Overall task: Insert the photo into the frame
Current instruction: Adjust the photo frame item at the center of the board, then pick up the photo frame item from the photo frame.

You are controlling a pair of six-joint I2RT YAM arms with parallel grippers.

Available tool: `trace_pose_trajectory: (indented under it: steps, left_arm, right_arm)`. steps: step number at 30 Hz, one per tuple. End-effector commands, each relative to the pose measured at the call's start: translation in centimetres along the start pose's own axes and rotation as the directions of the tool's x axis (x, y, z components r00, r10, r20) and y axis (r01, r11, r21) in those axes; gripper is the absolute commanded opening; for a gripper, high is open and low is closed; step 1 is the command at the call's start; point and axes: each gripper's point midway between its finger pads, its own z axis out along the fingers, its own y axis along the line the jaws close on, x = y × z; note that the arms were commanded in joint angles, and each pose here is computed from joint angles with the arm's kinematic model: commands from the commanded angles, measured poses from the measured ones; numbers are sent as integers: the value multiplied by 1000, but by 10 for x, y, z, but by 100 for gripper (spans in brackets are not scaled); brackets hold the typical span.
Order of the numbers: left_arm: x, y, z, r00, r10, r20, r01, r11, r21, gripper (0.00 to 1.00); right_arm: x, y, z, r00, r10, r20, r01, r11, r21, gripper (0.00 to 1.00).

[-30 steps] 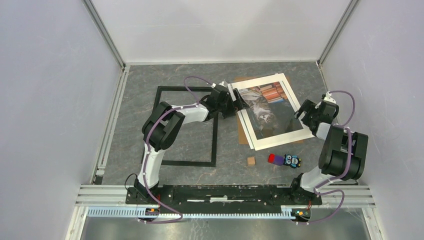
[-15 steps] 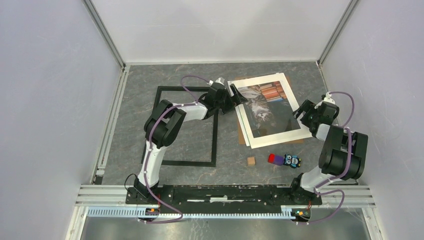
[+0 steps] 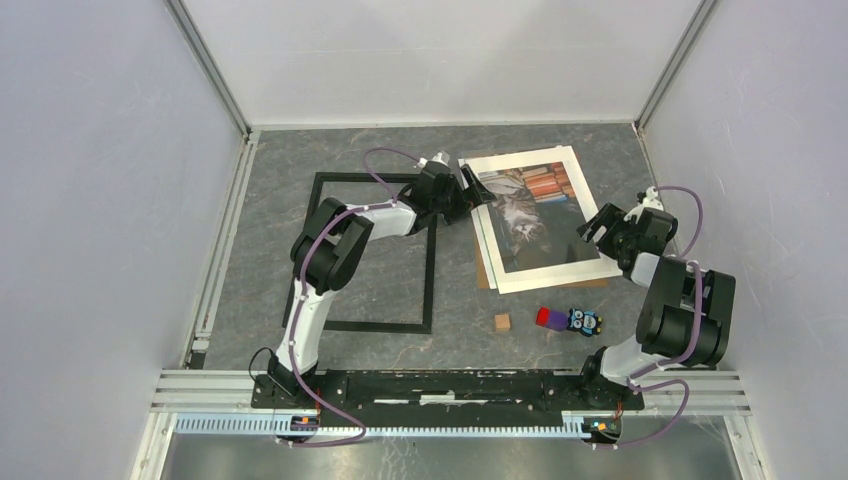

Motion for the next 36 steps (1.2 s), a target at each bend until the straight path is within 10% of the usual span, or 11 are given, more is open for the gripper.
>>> trace_pose_trajectory:
  steps: [1,36]
  left_arm:
    - [0,4,-5,999,55,-2,-55,998,-37,100]
    - [3,-49,-47,981,-174,-81,190,941,281,99]
  right_arm:
    - [4,15,-7,1000,-8,-14,7,998,-63,88]
    - [12,15,3,999,22,-39,-25,996,-82,88]
